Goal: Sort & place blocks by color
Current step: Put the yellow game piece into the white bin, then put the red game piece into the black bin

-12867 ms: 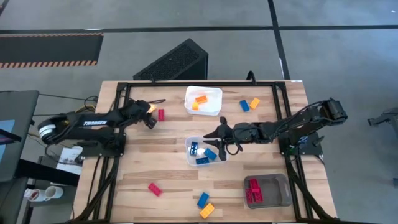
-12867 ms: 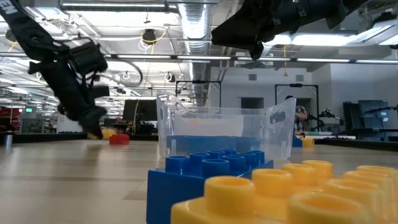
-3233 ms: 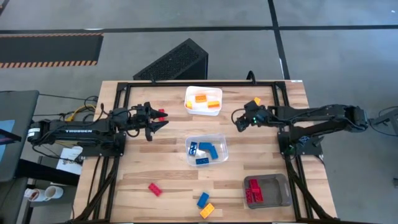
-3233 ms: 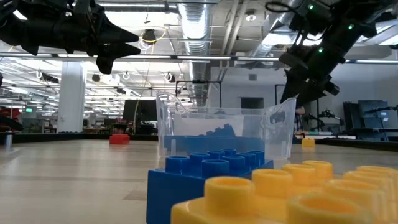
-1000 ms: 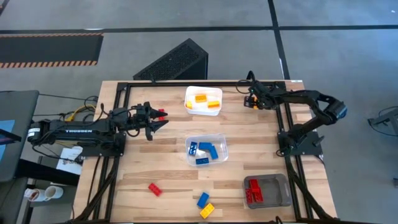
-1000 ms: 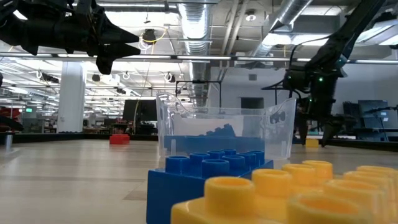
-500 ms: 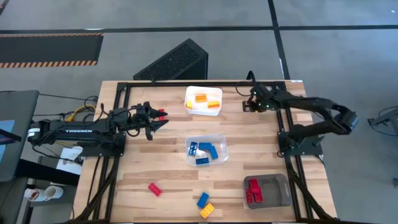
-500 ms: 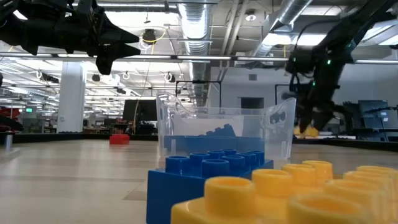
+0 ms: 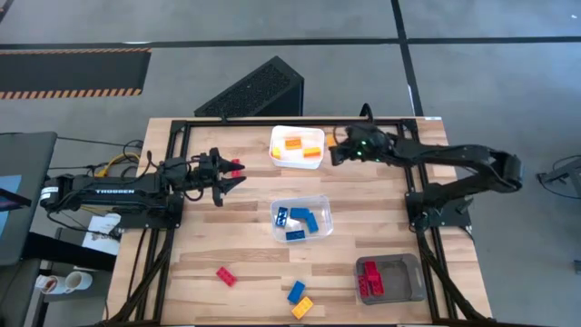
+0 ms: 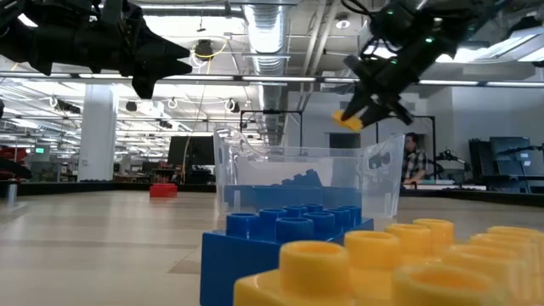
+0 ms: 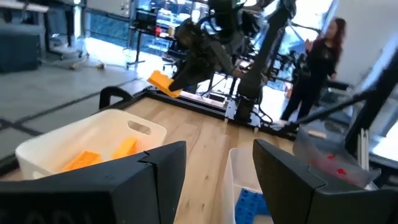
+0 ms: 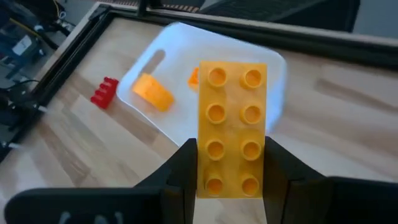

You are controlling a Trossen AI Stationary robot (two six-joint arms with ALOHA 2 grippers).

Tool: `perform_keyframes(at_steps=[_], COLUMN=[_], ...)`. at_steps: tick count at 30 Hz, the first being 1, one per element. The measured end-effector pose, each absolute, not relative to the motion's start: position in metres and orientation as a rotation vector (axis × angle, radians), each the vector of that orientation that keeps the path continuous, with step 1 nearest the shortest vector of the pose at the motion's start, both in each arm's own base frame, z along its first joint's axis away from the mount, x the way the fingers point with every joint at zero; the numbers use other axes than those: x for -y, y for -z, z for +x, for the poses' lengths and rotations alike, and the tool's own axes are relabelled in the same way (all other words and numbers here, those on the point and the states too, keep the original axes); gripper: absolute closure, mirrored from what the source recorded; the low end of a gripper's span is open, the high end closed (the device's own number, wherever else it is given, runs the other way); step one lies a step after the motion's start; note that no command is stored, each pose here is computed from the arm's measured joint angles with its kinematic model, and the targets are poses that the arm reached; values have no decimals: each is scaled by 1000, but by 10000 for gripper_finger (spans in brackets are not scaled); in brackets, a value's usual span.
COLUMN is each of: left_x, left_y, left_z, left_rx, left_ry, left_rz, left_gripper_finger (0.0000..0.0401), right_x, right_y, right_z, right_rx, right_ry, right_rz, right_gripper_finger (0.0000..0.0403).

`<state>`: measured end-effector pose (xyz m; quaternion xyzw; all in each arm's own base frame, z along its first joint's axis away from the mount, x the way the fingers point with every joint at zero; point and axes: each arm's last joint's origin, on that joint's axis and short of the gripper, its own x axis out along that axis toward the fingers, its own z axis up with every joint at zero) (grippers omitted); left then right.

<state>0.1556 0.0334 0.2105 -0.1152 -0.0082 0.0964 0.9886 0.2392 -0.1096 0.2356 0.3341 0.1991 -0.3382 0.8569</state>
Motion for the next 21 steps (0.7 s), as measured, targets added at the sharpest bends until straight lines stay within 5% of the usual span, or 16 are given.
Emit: perform_keyframes(at_steps=[6, 15, 21], left_x=[-34, -33, -33], left_y=[-210, -208, -207], left_z=[156, 155, 156], left_rx=[20, -2, -14], left_ry=[-201, -200, -193], left_rz=[-264, -301, -275], left_gripper_finger=[227, 227, 227], right_x=[125, 146, 139], right_y=[-240, -231, -243], right_z=[282, 326, 332], right_rx=[-470, -588, -628], right_ry=[686, 678, 634], right_rz=[626, 593, 537], right_gripper_finger=[272, 146, 116])
